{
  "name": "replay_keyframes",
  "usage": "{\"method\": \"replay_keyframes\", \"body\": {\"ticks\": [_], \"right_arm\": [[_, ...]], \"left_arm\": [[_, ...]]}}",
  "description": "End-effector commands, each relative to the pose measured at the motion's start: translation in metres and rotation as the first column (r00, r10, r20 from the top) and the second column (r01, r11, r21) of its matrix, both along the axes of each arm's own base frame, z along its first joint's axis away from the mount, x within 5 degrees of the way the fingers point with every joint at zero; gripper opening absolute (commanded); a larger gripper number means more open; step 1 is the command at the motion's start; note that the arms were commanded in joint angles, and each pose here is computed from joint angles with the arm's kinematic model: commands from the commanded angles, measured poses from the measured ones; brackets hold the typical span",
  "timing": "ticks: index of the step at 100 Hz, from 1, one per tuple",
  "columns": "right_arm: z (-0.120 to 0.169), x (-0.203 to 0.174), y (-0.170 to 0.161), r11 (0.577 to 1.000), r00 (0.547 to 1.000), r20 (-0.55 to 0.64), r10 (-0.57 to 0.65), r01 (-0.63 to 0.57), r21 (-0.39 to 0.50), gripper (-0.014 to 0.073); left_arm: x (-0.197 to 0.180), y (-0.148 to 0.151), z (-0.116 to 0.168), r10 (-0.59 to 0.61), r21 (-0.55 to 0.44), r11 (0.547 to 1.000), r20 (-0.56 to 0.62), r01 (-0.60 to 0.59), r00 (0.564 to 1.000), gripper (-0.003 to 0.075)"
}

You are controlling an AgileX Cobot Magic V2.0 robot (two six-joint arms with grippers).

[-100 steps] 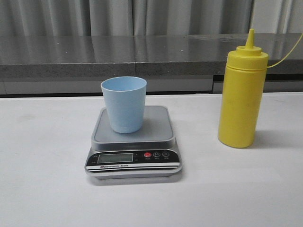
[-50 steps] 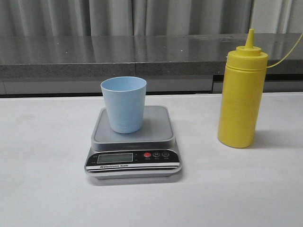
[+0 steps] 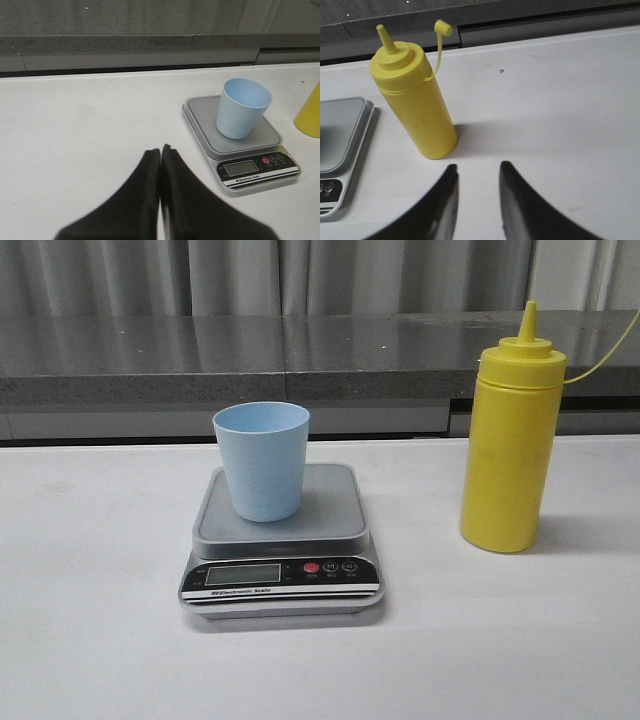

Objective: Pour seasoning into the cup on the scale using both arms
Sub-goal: 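Move the right gripper toward the yellow squeeze bottle, then close the right gripper around the yellow bottle's upper body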

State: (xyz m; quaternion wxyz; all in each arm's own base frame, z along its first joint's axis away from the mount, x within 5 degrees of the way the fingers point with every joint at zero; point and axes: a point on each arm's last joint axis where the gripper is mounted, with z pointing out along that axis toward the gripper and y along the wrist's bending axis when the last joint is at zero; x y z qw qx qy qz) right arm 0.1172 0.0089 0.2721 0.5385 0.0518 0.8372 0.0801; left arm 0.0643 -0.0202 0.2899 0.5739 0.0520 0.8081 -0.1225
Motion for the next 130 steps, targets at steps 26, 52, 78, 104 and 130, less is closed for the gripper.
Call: {"method": "replay_keyframes", "body": {"ticks": [26,52,78,104,130], "right_arm": [[0.012,0.021,0.000,1.000,0.996,0.083,-0.016,0.015,0.009,0.0610],[0.007,0.033,0.020,0.994,0.991,0.073,0.108,-0.109,0.006,0.0610],[-0.004,0.061,0.041,0.983,0.976,0.118,0.183,-0.185,0.004,0.0610],[-0.023,0.089,0.049,0.985,0.976,0.130,0.173,-0.174,-0.004,0.0610],[-0.044,0.109,0.054,0.985,0.979,0.114,0.170,-0.169,-0.017,0.0610]], "left_arm": [[0.002,0.000,0.014,0.018,-0.038,0.999,0.085,-0.015,0.996,-0.0020],[0.002,0.000,0.014,0.018,-0.038,0.999,0.085,-0.015,0.996,-0.0020],[0.002,0.000,0.014,0.018,-0.038,0.999,0.085,-0.015,0.996,-0.0020],[0.002,0.000,0.014,0.018,-0.038,0.999,0.085,-0.015,0.996,-0.0020],[0.002,0.000,0.014,0.018,-0.038,0.999,0.085,-0.015,0.996,-0.0020]]}}
